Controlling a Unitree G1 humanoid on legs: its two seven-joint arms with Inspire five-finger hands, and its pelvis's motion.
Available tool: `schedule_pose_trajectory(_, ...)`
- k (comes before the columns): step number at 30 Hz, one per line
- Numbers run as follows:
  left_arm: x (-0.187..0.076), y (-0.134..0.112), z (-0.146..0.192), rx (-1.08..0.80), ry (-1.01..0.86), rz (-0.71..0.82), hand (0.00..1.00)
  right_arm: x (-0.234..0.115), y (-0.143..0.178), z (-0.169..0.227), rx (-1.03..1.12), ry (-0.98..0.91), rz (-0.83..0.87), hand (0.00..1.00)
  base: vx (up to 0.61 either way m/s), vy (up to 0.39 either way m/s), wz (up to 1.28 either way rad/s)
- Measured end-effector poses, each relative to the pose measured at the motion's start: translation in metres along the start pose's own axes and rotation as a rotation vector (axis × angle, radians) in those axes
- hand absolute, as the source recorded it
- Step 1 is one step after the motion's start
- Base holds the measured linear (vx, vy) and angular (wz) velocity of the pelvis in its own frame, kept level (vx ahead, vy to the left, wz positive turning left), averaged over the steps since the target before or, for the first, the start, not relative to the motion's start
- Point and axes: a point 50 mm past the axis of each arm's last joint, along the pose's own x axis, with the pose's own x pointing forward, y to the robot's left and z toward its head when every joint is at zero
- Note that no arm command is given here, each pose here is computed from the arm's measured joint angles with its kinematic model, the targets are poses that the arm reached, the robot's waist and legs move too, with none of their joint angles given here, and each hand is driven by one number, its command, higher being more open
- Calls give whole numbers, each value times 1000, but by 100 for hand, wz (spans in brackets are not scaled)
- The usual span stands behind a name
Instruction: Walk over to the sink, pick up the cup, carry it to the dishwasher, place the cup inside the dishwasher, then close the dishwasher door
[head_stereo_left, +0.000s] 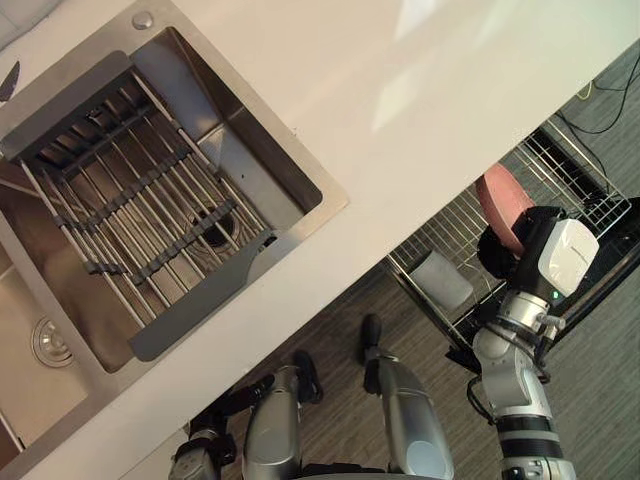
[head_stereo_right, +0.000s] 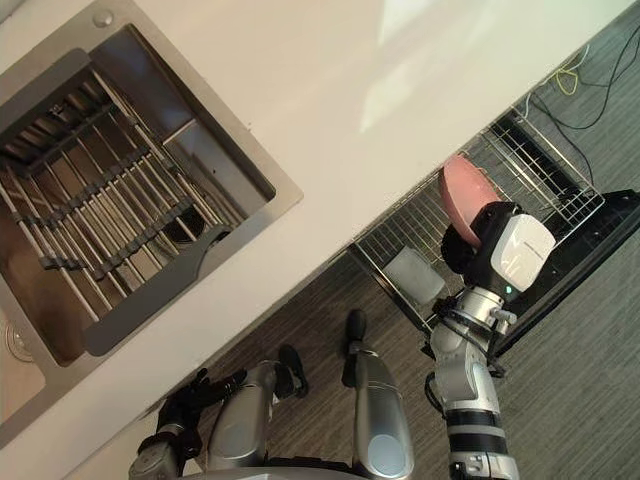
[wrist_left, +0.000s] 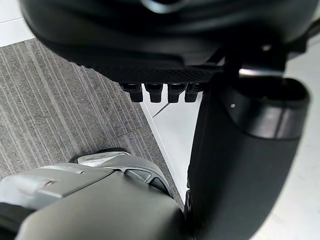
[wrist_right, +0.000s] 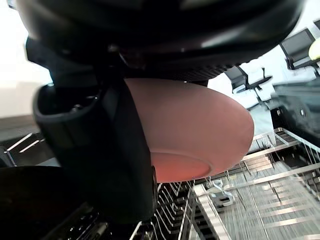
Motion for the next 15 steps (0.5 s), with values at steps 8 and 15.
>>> schedule_pose_trajectory(8,3,-3,4,-5,-4,-7,100,-2,16,-18,83,168,75,0,-2,-1,0)
schedule_pose_trajectory(15,7,-7,9,-7,-7,-13,100,-5,26,-36,125,279,125,0,-6,-14,7)
